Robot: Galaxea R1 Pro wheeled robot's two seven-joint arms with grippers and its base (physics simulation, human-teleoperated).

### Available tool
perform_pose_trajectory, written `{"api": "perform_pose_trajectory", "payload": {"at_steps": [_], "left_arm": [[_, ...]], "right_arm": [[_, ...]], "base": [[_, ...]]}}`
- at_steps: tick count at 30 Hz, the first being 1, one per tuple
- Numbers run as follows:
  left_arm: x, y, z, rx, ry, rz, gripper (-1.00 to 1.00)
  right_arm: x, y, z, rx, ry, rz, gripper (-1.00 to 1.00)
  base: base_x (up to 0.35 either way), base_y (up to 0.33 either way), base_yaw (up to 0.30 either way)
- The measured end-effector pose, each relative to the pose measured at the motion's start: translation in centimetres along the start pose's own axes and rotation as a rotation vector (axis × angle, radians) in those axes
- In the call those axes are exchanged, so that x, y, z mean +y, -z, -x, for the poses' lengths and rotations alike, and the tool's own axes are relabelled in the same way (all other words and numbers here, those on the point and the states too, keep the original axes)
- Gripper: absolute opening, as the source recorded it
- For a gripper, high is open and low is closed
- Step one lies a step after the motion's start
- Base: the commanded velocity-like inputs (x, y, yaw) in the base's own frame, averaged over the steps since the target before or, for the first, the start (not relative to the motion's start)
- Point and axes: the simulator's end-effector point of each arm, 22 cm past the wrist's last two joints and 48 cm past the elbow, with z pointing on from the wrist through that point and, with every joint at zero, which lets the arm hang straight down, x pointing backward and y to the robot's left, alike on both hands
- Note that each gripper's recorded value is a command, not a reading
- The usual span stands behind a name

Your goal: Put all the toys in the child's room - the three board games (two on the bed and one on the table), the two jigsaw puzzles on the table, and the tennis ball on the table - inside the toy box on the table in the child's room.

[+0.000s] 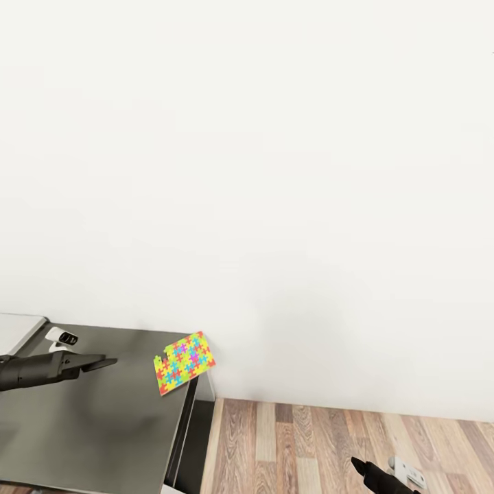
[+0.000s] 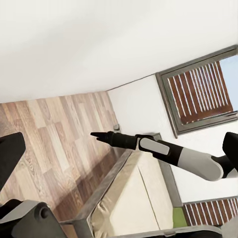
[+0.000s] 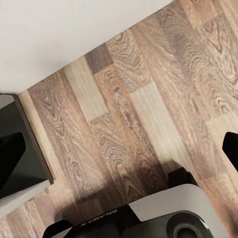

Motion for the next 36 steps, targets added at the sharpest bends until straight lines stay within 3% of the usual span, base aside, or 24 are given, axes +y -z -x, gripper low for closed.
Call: {"api": "perform_pose_trajectory", "payload": {"at_steps": [36], "left_arm": [[-2.4,0.6,0.8,-0.016,-0.05,-0.007,1.0]], "right_arm": [[1.3,0.9,2.1,-0.052,0.007,0.023,1.0]], "base": [[0.0,0.0,0.0]]}}
